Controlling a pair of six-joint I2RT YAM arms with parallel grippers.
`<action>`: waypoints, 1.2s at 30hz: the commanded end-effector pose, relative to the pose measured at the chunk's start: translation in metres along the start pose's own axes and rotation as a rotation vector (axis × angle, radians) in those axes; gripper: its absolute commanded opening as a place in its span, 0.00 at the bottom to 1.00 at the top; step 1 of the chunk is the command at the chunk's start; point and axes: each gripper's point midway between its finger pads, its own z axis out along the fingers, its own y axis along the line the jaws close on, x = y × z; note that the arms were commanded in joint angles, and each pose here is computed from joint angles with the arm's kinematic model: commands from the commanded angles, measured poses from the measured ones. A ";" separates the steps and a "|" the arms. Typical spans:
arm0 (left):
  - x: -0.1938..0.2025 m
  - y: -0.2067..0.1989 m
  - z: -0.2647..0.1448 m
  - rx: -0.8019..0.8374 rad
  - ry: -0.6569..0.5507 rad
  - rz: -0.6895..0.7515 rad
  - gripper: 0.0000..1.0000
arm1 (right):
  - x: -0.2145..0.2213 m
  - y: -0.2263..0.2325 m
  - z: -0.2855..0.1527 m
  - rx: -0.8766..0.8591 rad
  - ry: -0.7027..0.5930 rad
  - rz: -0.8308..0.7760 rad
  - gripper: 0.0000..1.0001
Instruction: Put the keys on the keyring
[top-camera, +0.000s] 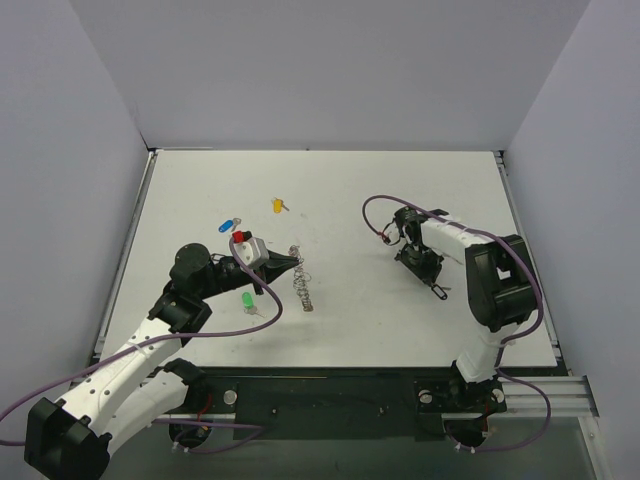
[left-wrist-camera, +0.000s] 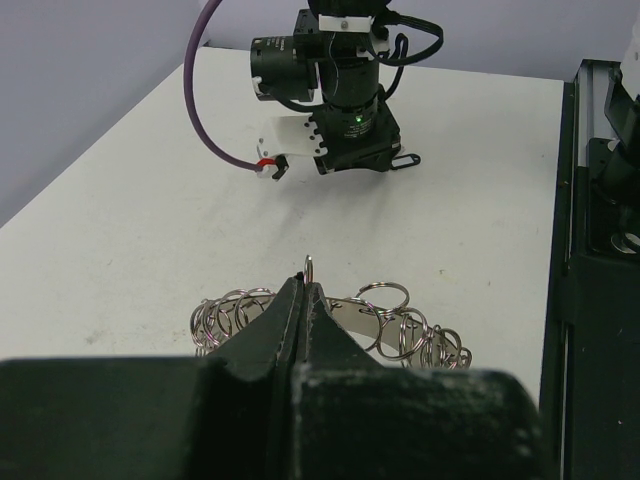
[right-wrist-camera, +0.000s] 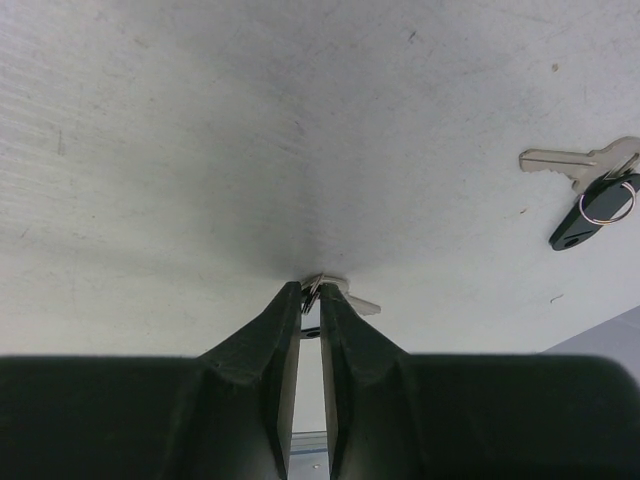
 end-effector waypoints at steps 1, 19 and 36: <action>-0.020 -0.003 0.001 0.023 -0.058 0.054 0.00 | 0.007 0.002 -0.005 -0.011 0.048 -0.007 0.12; -0.020 -0.003 0.001 0.023 -0.057 0.054 0.00 | -0.011 -0.007 -0.035 0.027 -0.141 0.021 0.27; -0.018 -0.003 0.002 0.025 -0.051 0.051 0.00 | 0.006 -0.003 -0.005 0.023 0.018 -0.002 0.28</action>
